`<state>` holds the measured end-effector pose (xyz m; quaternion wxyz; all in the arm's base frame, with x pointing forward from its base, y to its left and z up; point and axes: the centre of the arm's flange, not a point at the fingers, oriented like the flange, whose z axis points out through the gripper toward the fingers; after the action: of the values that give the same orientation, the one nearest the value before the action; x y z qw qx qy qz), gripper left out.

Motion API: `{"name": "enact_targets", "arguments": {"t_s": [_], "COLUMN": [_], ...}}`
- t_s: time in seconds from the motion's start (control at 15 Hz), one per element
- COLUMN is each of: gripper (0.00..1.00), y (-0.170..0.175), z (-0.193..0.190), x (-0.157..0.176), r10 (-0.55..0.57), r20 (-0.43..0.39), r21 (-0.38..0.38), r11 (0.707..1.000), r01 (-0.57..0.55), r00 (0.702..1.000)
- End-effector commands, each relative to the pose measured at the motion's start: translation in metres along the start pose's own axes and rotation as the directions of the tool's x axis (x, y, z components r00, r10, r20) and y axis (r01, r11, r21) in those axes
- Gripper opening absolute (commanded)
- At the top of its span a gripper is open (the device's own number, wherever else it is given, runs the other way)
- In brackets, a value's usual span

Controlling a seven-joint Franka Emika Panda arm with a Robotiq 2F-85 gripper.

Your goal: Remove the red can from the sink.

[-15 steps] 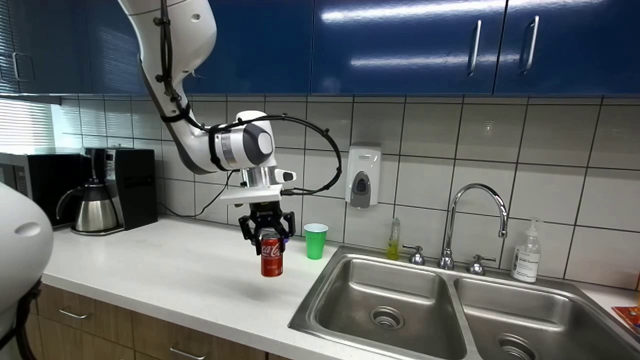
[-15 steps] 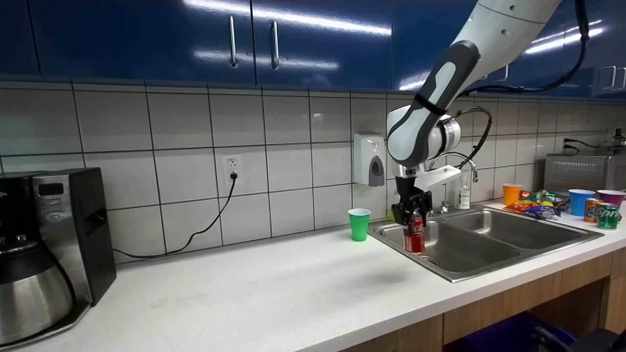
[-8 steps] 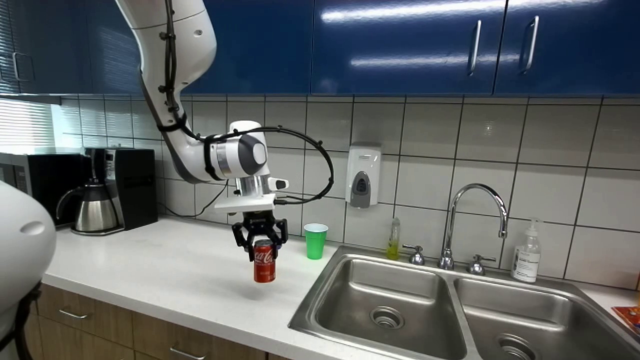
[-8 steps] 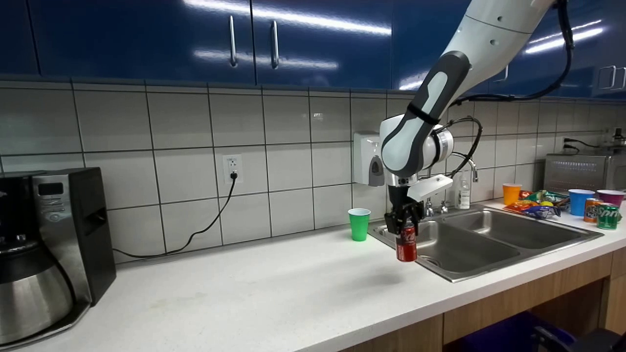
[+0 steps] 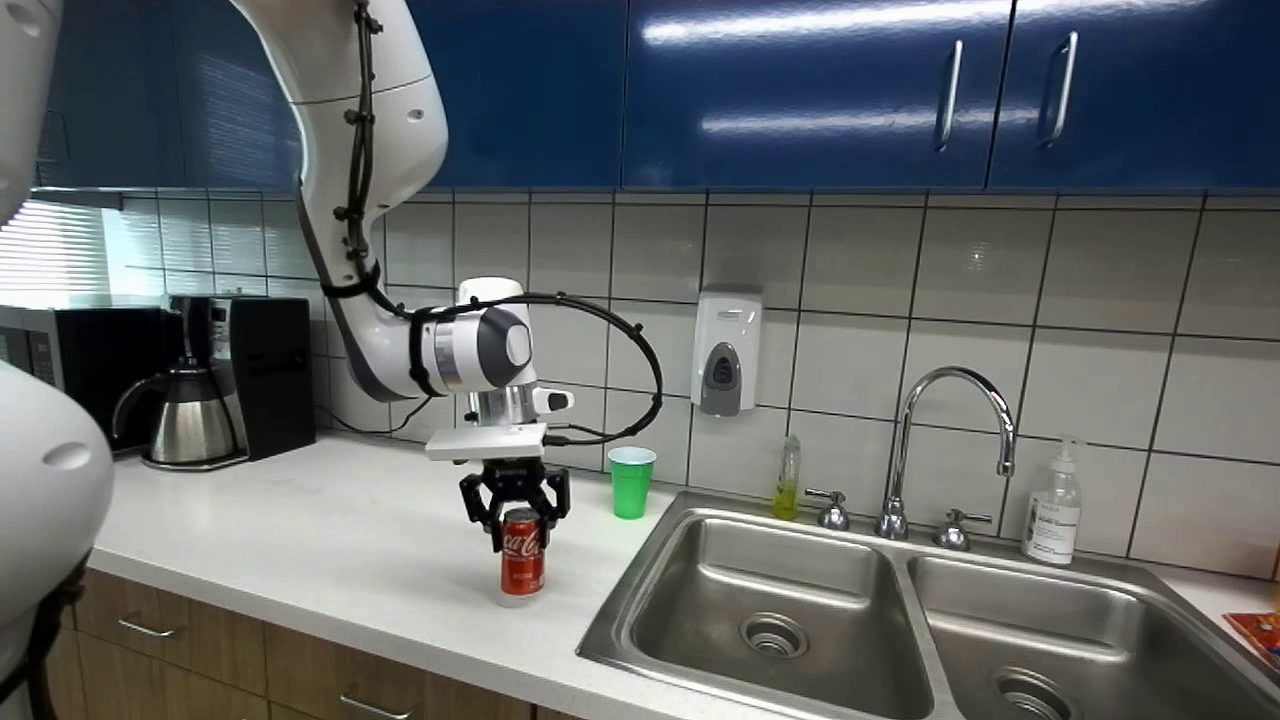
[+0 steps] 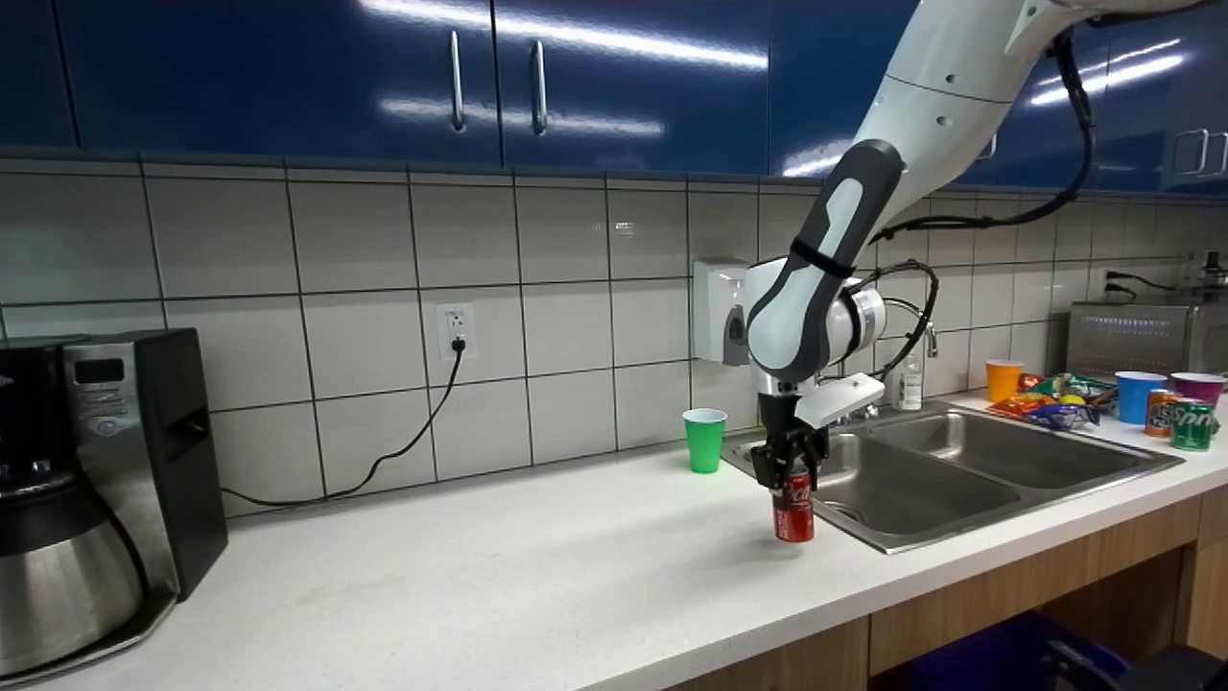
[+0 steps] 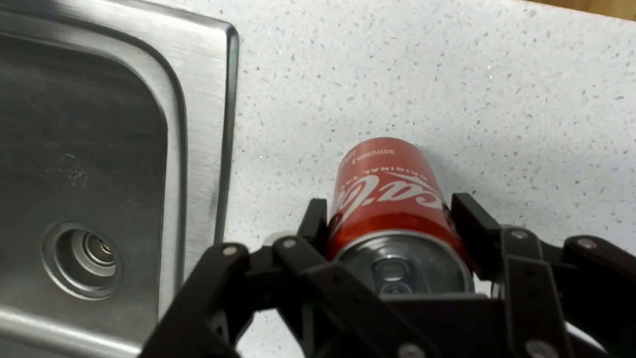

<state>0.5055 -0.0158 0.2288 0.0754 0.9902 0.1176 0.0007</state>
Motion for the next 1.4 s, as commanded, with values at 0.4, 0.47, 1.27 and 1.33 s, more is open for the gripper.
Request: {"name": "enact_targets", "arguments": {"t_s": [0.4,0.47,1.27,1.33], "gripper": [0.41,0.41,1.00,1.00], "y": [-0.009,-0.010,-0.009,-0.009], "z": [0.013,0.015,0.000,-0.005], "x": [0.006,0.006,0.005,0.005], "r10": [0.021,0.022,0.010,0.005], "r20": [-0.030,-0.030,-0.028,-0.036], "r21": [-0.018,-0.018,-0.036,-0.041], "r11": [1.000,1.000,0.999,0.999], "r01": [-0.022,-0.022,-0.011,-0.007], "r00": [0.999,0.999,1.000,0.999]}}
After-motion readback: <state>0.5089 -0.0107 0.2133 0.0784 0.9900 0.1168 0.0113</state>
